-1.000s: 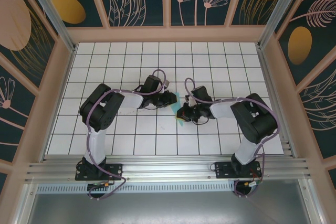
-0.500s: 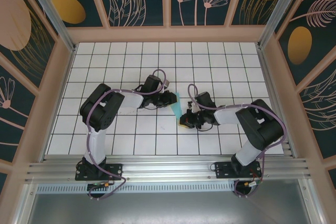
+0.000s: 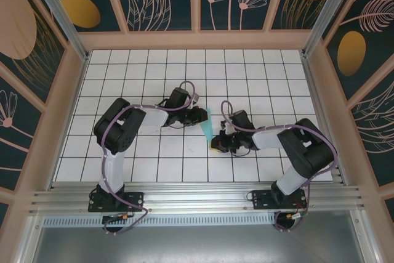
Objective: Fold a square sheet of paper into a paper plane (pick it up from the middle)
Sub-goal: Fold the wing for the fifth time at the center of the table.
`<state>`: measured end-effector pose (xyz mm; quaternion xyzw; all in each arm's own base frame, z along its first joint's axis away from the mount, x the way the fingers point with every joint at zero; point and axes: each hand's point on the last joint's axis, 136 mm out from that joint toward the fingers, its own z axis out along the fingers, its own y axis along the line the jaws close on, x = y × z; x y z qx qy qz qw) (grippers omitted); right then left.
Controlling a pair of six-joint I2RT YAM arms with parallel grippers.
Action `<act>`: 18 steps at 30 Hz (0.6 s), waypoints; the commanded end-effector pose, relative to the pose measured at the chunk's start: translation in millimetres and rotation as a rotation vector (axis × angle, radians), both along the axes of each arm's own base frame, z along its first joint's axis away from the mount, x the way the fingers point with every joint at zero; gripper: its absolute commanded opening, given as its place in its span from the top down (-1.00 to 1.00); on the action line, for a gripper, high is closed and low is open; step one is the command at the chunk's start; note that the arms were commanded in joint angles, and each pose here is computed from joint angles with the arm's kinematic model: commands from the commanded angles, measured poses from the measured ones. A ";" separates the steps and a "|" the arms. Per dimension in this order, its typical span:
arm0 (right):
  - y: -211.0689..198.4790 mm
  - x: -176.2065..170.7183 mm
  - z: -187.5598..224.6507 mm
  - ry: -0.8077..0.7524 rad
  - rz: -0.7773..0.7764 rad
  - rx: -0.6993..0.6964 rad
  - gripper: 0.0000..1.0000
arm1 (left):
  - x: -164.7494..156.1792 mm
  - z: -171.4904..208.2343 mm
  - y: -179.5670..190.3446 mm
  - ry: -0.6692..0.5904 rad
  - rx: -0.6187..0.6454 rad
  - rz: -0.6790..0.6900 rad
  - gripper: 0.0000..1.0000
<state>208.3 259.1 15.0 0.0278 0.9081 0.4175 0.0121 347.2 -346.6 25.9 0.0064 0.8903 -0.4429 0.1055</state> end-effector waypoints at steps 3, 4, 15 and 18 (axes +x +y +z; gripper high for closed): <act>-11.5 6.8 8.5 -0.042 -0.048 -0.078 0.92 | 2.1 -14.5 13.7 0.011 0.093 0.022 0.41; -12.3 11.9 16.7 -0.074 -0.056 -0.081 0.90 | 3.3 -11.2 13.0 0.005 0.091 0.022 0.39; -43.9 43.6 50.8 -0.283 -0.265 -0.133 0.47 | 20.0 59.6 7.7 -0.120 0.086 0.004 0.01; -51.5 51.5 57.6 -0.324 -0.321 -0.147 0.32 | 23.8 60.4 23.4 -0.124 0.177 0.066 -0.03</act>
